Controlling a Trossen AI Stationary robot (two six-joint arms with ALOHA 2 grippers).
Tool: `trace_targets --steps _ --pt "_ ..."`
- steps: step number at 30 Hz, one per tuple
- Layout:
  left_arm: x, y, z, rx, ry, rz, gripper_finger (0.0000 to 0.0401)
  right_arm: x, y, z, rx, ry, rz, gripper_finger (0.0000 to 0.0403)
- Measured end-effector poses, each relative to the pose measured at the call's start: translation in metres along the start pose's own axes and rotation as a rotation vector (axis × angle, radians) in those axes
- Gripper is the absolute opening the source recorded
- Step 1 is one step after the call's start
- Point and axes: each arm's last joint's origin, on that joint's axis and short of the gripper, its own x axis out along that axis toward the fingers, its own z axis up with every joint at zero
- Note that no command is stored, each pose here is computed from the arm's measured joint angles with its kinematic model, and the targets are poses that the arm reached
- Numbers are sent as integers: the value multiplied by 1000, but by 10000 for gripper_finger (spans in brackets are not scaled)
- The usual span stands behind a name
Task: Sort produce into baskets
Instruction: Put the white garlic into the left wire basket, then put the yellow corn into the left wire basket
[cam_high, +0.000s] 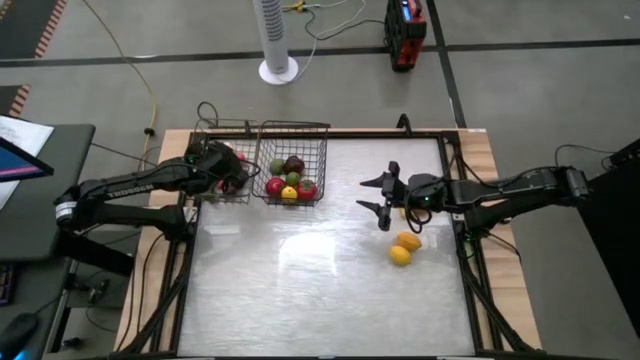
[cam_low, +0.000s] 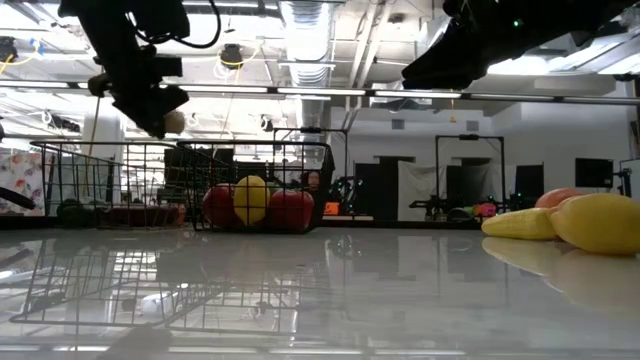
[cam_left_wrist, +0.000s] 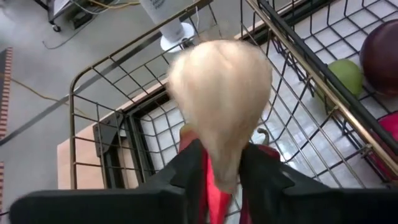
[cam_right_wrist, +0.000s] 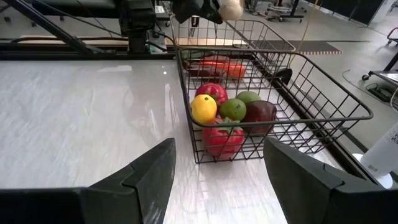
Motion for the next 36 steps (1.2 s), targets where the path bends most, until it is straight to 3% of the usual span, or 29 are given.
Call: trace_targets --steps 11,14,19,24,30,36 --pt "0 1 0 -5 -2 13 215 0 0 0 1 0 1 272" --pt "0 -2 1 26 3 -35 236 0 0 -1 26 9 1 272" --pt "-6 -17 6 99 -28 -288 244 -1 1 -12 75 127 33 272" --pt "-23 -38 18 136 -196 -519 245 -7 5 -34 178 367 62 272" --pt "-42 -50 32 116 -413 -611 245 -16 1 -53 301 571 -53 272" --pt "-47 -52 36 93 -474 -637 245 -18 -19 -66 368 681 -279 272"
